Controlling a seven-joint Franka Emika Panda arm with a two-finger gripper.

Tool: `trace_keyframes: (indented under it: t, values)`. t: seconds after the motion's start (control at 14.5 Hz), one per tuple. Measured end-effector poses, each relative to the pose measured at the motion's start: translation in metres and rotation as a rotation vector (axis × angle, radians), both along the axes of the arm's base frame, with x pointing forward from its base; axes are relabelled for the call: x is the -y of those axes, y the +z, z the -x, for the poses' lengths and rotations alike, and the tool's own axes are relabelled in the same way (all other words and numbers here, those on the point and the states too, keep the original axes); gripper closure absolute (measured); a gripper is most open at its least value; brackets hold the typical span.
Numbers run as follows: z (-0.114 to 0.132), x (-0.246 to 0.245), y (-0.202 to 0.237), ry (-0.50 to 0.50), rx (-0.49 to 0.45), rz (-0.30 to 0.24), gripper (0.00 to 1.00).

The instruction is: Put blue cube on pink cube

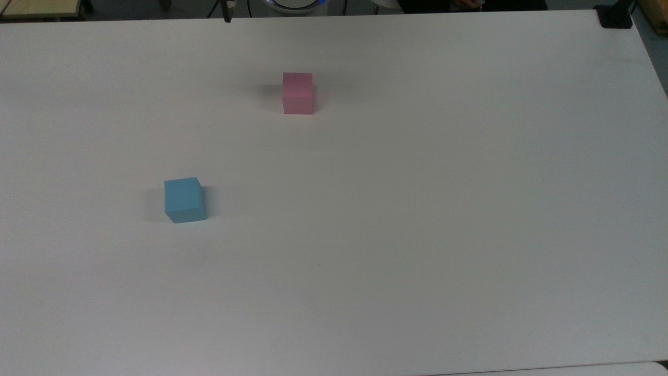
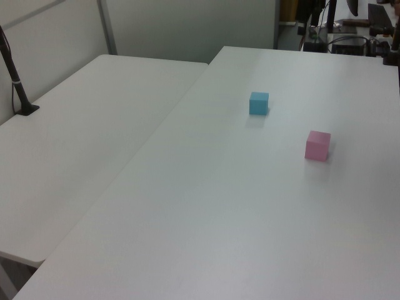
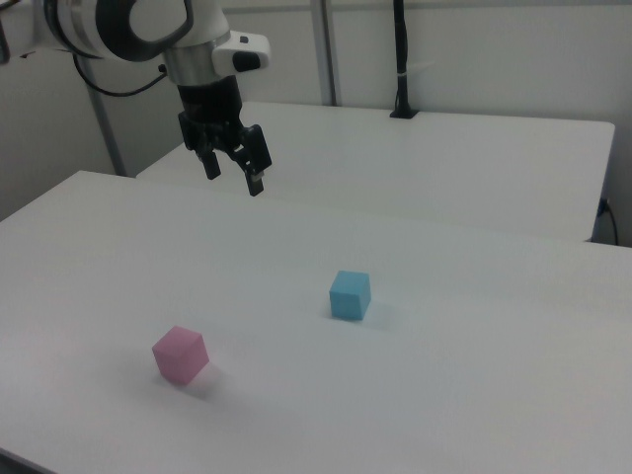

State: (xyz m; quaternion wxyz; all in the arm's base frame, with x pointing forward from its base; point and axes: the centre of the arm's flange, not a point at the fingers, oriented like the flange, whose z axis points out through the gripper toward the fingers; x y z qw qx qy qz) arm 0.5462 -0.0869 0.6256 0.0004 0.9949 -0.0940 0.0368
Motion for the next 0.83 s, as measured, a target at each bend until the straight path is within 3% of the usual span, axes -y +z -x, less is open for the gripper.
trace_keyframes:
  t: [0.83]
  values:
    - [-0.0055,0.0008,-0.0067,-0.001,-0.001,0.002,0.00]
